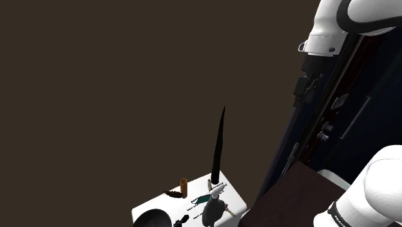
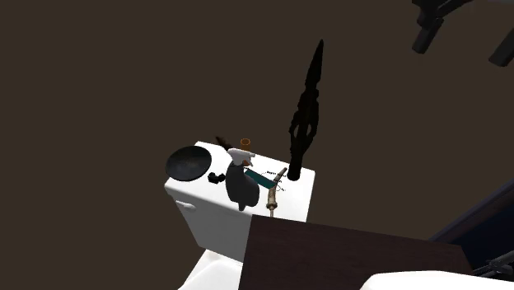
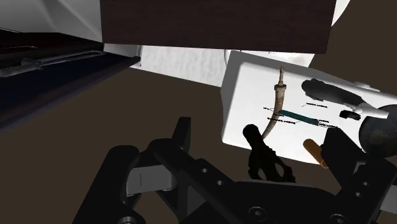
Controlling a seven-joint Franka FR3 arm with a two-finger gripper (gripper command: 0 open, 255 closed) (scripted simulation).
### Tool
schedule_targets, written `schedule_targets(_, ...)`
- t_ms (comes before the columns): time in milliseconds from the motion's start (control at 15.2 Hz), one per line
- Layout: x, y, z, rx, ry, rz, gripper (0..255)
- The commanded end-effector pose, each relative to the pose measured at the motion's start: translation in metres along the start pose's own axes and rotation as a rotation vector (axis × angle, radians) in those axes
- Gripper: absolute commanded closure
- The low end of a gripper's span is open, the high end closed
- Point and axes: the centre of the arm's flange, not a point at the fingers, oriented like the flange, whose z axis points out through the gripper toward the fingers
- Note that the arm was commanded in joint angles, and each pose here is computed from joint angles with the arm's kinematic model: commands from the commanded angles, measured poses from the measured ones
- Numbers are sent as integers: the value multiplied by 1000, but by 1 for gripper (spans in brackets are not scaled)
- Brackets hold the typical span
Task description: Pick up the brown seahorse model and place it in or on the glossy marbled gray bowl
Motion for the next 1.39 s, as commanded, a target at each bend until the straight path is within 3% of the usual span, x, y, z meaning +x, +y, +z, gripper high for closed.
schedule_targets(0,0,0,0,0,0,0,0)
schedule_targets(1320,90,-175,178,-1,-76,472,0)
